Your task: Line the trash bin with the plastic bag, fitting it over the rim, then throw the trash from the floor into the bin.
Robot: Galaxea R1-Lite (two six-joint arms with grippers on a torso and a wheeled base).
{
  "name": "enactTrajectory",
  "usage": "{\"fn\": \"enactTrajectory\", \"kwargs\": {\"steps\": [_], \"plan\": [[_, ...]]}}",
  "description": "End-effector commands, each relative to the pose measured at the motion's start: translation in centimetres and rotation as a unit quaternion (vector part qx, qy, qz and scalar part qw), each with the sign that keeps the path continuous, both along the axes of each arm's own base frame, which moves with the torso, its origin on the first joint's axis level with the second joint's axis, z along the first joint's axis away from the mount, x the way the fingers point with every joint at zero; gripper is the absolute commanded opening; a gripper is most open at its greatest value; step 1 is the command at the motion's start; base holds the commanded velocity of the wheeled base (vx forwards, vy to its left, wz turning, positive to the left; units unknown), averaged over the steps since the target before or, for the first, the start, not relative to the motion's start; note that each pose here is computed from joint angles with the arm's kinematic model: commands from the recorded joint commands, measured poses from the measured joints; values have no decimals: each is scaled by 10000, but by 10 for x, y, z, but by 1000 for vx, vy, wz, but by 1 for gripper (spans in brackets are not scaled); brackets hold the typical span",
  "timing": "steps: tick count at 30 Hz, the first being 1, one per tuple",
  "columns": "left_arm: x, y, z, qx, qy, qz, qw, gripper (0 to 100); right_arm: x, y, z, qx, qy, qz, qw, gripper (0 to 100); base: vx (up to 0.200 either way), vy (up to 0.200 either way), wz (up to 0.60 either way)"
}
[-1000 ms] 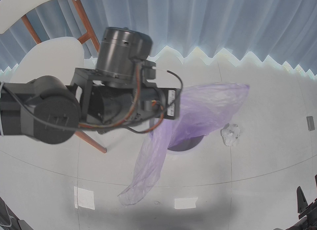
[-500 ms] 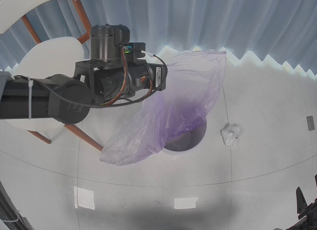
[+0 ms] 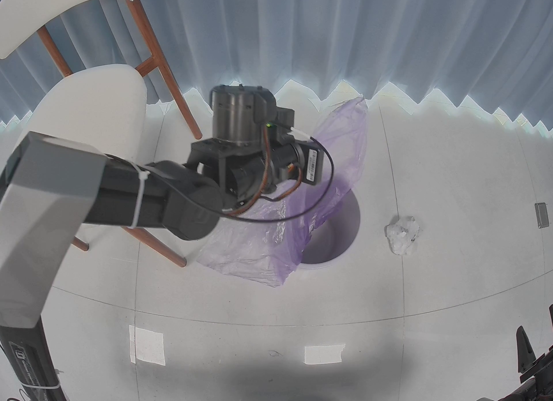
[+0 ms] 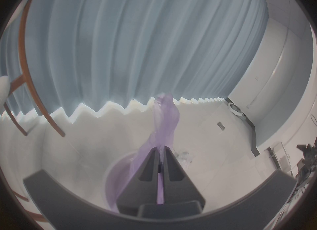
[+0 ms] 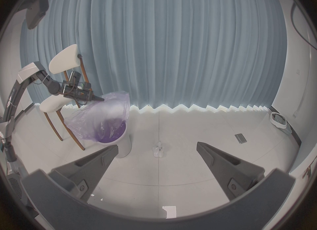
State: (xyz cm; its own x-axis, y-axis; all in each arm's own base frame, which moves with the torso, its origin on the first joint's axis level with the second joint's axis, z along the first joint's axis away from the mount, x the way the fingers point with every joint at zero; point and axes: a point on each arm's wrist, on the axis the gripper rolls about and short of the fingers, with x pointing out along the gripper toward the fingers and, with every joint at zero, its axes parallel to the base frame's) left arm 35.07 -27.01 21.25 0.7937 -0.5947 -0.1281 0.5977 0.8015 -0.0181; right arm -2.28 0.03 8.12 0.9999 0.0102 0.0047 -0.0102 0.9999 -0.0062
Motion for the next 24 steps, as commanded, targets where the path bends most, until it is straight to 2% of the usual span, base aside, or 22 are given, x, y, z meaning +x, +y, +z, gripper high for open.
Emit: {"fn": "enactTrajectory", "kwargs": {"steps": [1, 6, 7, 9, 12, 14, 15, 16, 17, 19, 23, 24], "plan": [[11, -15, -44, 304, 311, -52, 9990, 0, 0, 0, -5, 0, 16, 3, 10000, 100, 0, 0, 0], [26, -16, -73, 774, 140, -98, 9969, 0, 0, 0, -5, 0, 16, 10, 10000, 100, 0, 0, 0], [26, -18, -75, 794, 114, -119, 9967, 0, 0, 0, -5, 0, 16, 3, 10000, 100, 0, 0, 0], [16, -36, -78, 702, -131, -338, 9969, 0, 0, 0, -5, -7, 16, 3, 10000, 100, 0, 0, 0], [10, -37, -74, 740, -136, -383, 9964, 0, 0, 0, -5, -15, 8, 3, 10000, 100, 0, 0, 0], [1, -30, -63, 842, -60, -389, 9957, 0, 0, 0, -5, -8, 8, 41, 10000, 100, 0, 0, 0], [-17, -18, -55, 1105, 120, -436, 9928, 0, 0, 0, -5, 31, 1, 79, 10000, 100, 0, 0, 0], [-17, -18, -55, 1105, 120, -436, 9928, 0, 0, 0, -5, 31, 1, 79, 10000, 100, 0, 0, 0], [-29, -9, -56, 1407, 146, -533, 9885, 0, 0, 0, -5, 30, 1, 110, 9999, 100, 0, 0, 0], [-37, -4, -61, 1672, 73, -628, 9839, 0, 0, 0, -5, 92, 25, 118, 9999, 100, 0, 0, 0], [-53, -2, -64, 1841, 7, -750, 9800, 0, 0, 0, -5, 192, 12, 103, 9998, 100, 0, 0, 0], [-62, -3, -63, 1889, -6, -766, 9790, 0, -2, 0, 13, 265, -269, 165, 9992, 100, 0, 0, 0]]}}
